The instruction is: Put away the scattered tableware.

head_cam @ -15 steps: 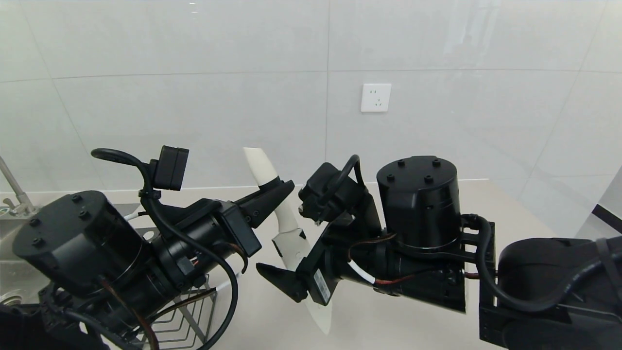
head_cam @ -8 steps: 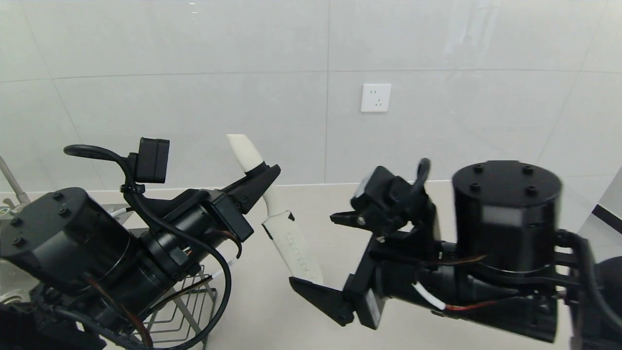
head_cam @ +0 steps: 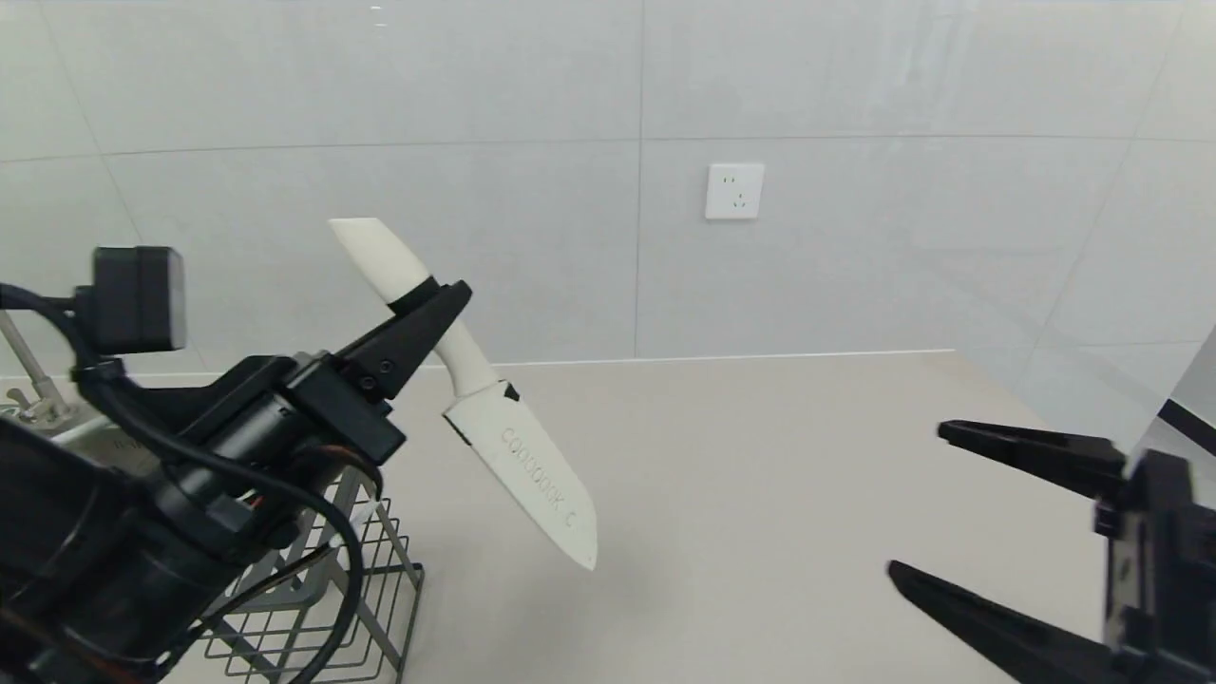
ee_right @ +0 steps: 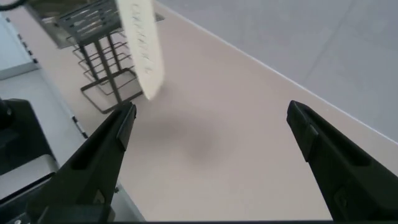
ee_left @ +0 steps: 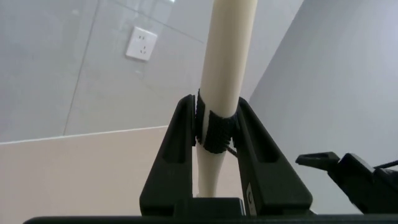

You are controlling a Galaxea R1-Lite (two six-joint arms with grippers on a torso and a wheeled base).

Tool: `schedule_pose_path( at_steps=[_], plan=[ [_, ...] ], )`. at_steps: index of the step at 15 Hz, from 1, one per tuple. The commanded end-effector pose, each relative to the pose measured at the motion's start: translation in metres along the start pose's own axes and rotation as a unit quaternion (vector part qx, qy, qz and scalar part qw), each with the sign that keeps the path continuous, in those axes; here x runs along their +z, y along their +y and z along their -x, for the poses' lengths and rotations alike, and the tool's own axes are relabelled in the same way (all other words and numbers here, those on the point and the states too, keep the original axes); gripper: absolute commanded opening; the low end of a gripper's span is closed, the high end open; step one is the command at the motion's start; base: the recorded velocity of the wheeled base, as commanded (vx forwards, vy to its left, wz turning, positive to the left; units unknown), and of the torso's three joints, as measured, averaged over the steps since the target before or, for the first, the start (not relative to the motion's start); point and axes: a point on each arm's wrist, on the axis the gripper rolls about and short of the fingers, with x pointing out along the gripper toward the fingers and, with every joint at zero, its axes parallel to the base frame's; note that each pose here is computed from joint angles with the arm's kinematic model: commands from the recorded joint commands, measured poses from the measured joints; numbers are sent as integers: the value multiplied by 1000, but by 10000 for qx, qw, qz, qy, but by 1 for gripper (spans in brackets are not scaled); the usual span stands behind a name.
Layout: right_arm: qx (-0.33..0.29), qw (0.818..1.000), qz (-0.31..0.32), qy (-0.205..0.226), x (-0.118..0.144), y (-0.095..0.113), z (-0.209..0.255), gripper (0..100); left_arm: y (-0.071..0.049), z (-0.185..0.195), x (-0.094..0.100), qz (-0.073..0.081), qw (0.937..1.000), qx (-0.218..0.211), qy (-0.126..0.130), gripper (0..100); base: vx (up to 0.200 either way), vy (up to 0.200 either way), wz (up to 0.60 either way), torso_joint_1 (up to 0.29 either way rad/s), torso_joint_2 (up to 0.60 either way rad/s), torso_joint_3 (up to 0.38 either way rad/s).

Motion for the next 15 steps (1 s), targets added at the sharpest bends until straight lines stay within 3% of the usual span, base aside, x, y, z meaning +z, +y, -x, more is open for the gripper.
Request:
schedule_pose_path(
  at_steps=[1,2,3,4,5,6,7,8,10,11,12,15],
  plan=[
    [-1363,9822,686,-1099,-15,-7,86,100,-8,34,30,-235,9985,-11,-487,0,0,0,0,0,0,0],
    [-1742,9722,878,-1296,-12,-6,97,100,-9,41,36,-410,9974,-10,-594,0,0,0,0,0,0,0],
    [-2514,9432,1267,-1763,-11,6,123,100,-14,56,53,-775,9922,-44,-978,0,0,0,0,0,0,0],
    [-2914,9248,1476,-1949,-16,16,135,100,-15,68,67,-980,9861,53,-1343,0,0,0,0,0,0,0],
    [-3056,9156,1593,-2070,-26,25,141,100,-17,82,78,-1187,9791,208,-1637,0,0,0,0,0,0,0],
    [-3179,9095,1655,-2108,-40,31,143,100,-17,99,83,-1465,9725,483,-1744,0,0,0,0,0,0,0],
    [-3277,9063,1673,-2081,-54,36,143,100,-17,116,85,-1782,9643,792,-1791,0,0,0,0,0,0,0],
    [-3350,9067,1634,-1974,-64,38,142,100,-18,125,85,-1970,9611,896,-1717,0,0,0,0,0,0,0],
    [-3382,9103,1518,-1844,-75,40,142,100,-18,125,83,-2251,9611,804,-1381,0,0,0,0,0,0,0],
    [-3439,9125,1467,-1662,-85,41,140,100,-13,115,81,-2430,9611,881,-975,0,0,0,0,0,0,0],
    [-3425,9159,1412,-1544,-93,40,138,100,-11,106,85,-2483,9604,921,-870,0,0,0,0,0,0,0],
    [-3422,9193,1292,-1453,-95,40,137,100,-20,82,117,-2627,9519,996,-1223,0,0,0,0,0,0,0]
  ],
)
